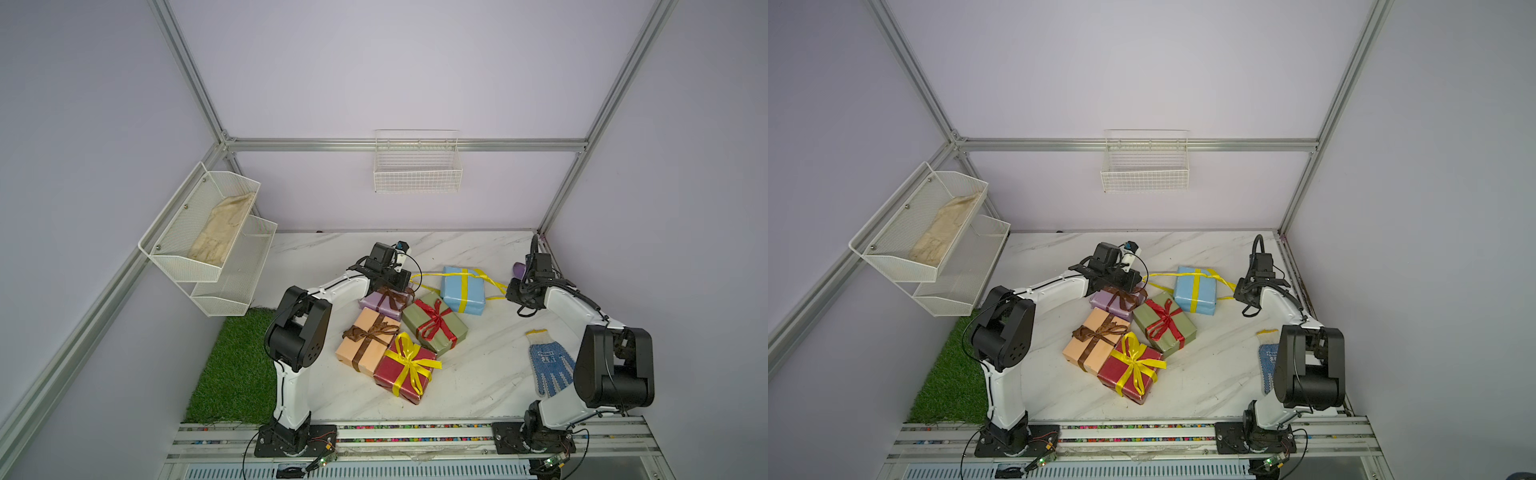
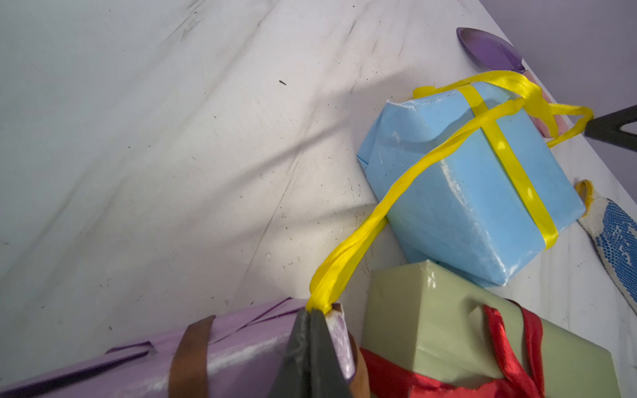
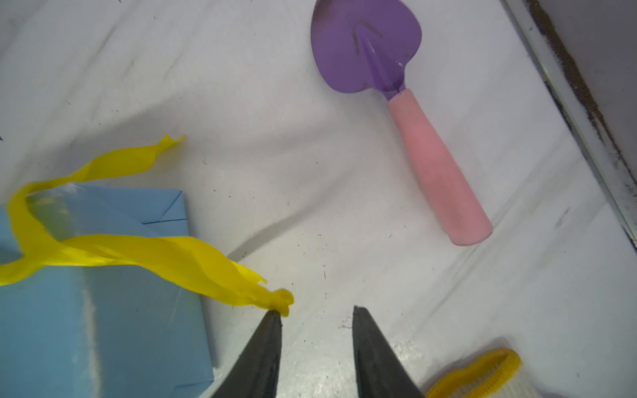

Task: Untie the ribbon bows on the gift boxes
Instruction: Untie the ribbon from the gift box.

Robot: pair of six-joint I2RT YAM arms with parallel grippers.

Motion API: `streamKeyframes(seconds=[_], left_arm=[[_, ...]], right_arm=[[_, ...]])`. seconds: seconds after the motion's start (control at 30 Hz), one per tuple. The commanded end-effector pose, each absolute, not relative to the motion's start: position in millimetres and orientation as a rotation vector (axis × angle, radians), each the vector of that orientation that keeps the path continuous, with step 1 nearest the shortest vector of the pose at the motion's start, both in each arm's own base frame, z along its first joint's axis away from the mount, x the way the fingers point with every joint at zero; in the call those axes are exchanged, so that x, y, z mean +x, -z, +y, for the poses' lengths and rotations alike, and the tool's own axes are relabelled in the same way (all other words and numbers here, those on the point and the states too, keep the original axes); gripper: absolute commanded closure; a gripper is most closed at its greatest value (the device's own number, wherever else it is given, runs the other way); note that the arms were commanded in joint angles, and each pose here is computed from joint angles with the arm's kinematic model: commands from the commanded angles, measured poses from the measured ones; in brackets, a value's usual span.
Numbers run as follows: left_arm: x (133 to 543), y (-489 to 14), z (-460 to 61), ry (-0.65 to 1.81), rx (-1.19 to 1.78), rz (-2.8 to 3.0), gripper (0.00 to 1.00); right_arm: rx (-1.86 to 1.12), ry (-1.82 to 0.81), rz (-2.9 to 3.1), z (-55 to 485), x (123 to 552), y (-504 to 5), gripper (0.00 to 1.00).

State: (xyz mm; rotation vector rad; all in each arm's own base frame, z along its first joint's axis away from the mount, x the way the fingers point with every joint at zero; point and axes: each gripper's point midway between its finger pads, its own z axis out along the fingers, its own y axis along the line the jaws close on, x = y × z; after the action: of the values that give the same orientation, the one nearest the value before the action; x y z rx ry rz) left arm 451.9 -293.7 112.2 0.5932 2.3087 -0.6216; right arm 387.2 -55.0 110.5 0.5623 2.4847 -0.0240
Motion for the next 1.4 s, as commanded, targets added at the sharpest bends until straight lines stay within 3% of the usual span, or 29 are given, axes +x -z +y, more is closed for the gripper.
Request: streamKeyframes(seconds=[0.0, 0.1, 0.2, 0.57, 1.03, 1.37], left_arm=[[456, -156, -296, 0.649, 0.625, 2.222, 0.83], [455, -168, -297, 0.644, 0.657, 2.205, 0.64], [453, -181, -299, 0.646, 0.689, 2.188, 0.51], [456, -199, -376, 0.756, 1.013, 1.955, 0.23], [467, -167, -447, 0.752, 1.175, 1.839, 0.18], [477, -168, -468, 0.760, 1.171, 1.784, 0.19]], right_arm=[[0.512, -0.024, 2.451, -49, 387, -142, 0.59], [0.457, -0.152, 2.419, -32, 391, -156, 0.59], [0.443, -0.194, 2.422, -26, 391, -161, 0.58], [0.455, -0.468, 2.375, 4, 411, -147, 0.61], [0.524, -0.612, 2.367, 18, 411, -125, 0.69], [0.518, -0.660, 2.374, 27, 398, -115, 0.71]])
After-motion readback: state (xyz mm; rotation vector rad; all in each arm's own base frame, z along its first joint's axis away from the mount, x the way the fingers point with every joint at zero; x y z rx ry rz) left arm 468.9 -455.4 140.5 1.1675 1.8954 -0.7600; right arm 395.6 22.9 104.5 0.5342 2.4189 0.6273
